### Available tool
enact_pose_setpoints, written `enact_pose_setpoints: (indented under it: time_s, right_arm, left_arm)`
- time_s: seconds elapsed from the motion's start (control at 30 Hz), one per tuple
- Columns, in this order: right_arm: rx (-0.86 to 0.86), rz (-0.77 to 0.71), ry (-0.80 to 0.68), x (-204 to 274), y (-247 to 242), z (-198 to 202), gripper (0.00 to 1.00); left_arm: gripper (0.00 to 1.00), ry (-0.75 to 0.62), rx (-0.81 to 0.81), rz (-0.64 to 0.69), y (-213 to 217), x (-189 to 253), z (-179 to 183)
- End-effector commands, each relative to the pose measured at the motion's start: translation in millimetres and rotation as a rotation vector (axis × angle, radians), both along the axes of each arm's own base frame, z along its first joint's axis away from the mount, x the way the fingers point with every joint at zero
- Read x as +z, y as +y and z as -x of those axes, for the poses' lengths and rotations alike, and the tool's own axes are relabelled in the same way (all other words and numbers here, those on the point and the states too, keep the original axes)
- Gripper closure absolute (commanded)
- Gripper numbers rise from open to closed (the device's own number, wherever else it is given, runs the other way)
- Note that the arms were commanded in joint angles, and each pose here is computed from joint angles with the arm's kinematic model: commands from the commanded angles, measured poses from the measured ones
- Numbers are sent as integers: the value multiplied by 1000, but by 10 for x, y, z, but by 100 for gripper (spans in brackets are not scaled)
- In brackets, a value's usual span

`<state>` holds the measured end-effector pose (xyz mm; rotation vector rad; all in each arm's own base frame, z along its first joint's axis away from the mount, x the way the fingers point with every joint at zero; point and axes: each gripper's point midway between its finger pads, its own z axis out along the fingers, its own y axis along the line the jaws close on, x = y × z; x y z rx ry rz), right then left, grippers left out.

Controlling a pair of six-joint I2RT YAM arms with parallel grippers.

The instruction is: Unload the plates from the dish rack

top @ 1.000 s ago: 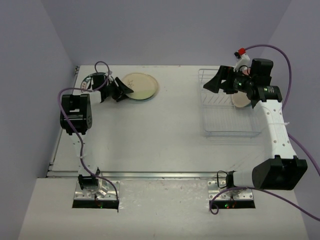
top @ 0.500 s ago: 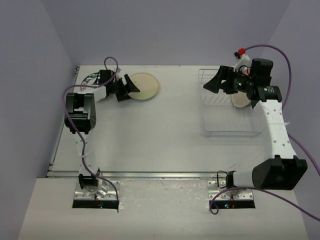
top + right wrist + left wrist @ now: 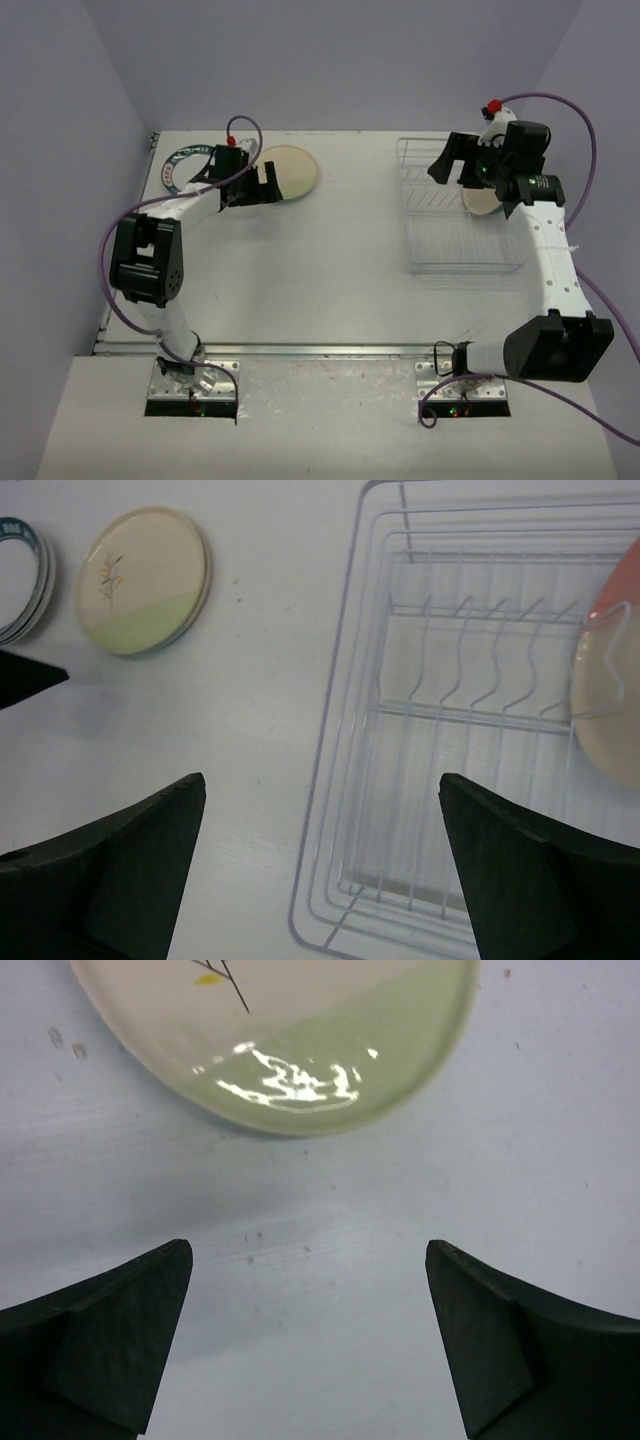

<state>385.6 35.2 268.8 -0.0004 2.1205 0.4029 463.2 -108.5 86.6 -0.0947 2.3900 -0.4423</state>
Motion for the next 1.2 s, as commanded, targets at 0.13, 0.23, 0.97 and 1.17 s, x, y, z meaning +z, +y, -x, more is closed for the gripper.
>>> enact_pose_setpoints:
  time_s: [0.13,0.23,0.97,1.17]
  right_arm:
    - [-259,40,-36,-7,-785,-218,1]
    - [-281,70,-37,-51,-968,-284,1]
    - [-422,415,9,-221,-1962,-785,22]
    - [-408,404,38,-392,-1986,-895,22]
  left_arm:
    - [0,-227,-168,97,-302,522,479]
    - [0,-305,-260,130,-446,621,723]
    - [2,-385,-278,13,-377,478,1361]
    - [1,-401,-261,-18,-324,516,1317]
